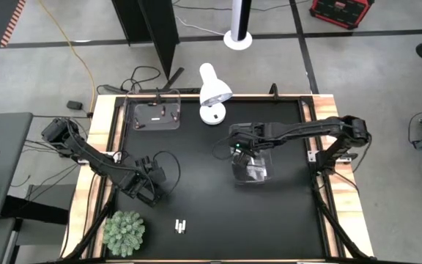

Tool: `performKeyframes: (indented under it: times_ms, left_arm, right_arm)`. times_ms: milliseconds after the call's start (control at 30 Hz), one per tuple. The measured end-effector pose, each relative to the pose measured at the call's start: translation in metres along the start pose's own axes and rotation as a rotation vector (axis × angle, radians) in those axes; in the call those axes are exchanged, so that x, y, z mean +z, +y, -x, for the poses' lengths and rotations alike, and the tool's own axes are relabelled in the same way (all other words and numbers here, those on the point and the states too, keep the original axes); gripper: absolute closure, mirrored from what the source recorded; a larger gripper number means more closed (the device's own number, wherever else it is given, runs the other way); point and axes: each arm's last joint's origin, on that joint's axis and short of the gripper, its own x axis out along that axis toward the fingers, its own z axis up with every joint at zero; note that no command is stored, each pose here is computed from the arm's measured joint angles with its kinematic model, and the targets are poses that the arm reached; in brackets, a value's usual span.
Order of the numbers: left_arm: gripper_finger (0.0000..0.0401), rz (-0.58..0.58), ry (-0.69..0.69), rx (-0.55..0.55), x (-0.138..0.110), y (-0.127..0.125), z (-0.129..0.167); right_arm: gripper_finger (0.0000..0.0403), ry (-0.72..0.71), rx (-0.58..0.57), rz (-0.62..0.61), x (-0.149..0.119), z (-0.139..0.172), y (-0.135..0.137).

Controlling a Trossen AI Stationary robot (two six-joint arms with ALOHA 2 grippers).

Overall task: Sort batteries
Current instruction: Put the silver battery into the bottom transparent bin

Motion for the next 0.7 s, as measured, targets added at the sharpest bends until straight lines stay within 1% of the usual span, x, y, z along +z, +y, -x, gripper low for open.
performKeyframes:
  times_ms: [167,233,400,533,700]
  left_arm:
    - [0.0331,0.005,-0.005,-0.005,0.000,-0.001,0.000]
    - [0.0331,0.011,-0.005,-0.005,0.000,-0.001,0.000]
    - [0.0331,0.014,-0.005,-0.005,0.000,-0.001,0.000]
    - [0.0331,0.009,-0.005,-0.005,0.000,-0.001,0.000]
    - [0.0331,0.001,-0.006,-0.005,0.001,-0.001,0.000]
  right_arm:
    - [0.0392,0.051,0.038,0.030,0.003,-0.030,-0.011]
    - [0.0392,0.055,0.048,0.034,0.007,-0.039,-0.014]
    - [0.0387,0.121,0.051,0.041,0.006,-0.059,-0.022]
    - [0.0358,0.120,0.051,0.039,0.007,-0.065,-0.022]
    - [0.0298,0.077,0.055,0.043,0.010,-0.060,-0.018]
